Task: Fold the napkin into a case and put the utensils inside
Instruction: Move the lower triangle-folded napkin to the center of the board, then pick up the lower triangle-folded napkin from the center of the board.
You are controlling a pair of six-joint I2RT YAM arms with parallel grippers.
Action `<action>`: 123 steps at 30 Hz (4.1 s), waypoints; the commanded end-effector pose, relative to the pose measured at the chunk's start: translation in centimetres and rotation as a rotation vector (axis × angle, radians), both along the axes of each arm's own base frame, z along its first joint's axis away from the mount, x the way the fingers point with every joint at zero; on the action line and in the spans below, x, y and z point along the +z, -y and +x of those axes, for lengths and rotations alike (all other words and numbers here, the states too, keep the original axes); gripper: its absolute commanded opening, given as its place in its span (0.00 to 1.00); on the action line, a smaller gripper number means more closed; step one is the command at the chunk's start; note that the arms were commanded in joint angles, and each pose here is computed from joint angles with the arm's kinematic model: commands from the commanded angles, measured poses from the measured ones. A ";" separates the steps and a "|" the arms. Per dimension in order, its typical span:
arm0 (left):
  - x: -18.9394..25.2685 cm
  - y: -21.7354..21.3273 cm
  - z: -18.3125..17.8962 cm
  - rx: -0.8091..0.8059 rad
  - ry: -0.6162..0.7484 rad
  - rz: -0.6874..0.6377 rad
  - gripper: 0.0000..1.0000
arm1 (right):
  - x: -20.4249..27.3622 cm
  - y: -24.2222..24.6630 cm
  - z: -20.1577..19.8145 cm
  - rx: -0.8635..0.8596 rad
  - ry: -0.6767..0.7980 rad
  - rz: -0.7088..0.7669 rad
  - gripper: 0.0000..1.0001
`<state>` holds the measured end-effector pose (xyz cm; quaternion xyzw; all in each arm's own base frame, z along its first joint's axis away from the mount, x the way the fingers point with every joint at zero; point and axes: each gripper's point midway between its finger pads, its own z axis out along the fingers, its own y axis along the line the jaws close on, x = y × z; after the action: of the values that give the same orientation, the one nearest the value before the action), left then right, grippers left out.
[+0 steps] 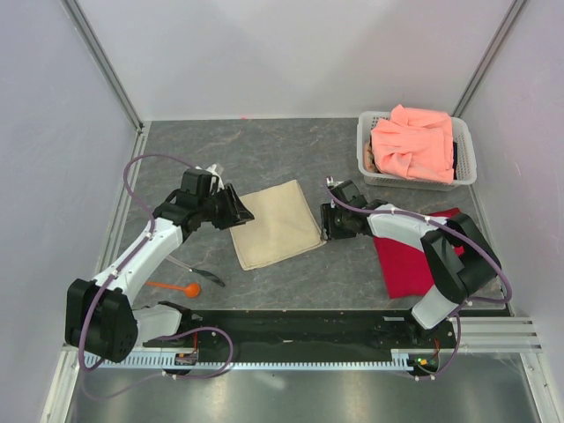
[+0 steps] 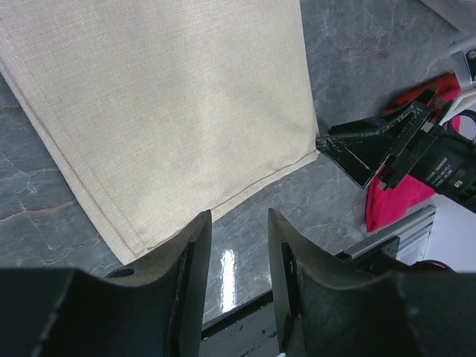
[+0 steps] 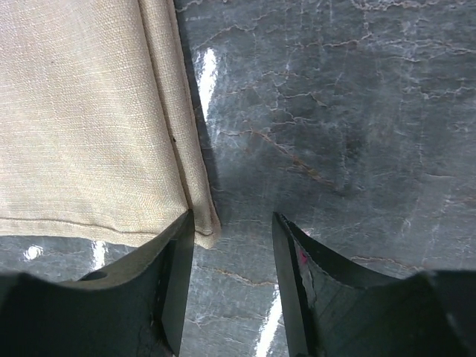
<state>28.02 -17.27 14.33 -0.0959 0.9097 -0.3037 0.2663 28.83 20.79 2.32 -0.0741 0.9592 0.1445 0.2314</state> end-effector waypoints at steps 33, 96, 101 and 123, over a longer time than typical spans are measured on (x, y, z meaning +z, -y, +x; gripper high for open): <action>0.5 0.3 -0.4 -0.042 0.034 -0.077 0.43 | 0.5 -2.9 -0.8 0.095 -0.008 0.144 0.32; 0.4 -9.3 -0.8 0.289 0.025 -0.099 0.48 | 2.1 -20.8 -10.2 0.593 0.127 -0.143 0.59; 0.4 -9.2 -0.6 0.286 0.022 -0.107 0.48 | 1.8 -20.2 -9.9 0.591 0.133 -0.175 0.59; 1.8 -8.9 -0.6 0.260 0.073 -0.131 0.51 | -3.4 -17.8 -10.9 0.565 0.078 -0.235 0.28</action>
<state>27.05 -8.11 14.88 -0.2389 0.8657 -0.3123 0.3097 18.99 40.16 1.89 -0.3720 0.8903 0.1117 0.2377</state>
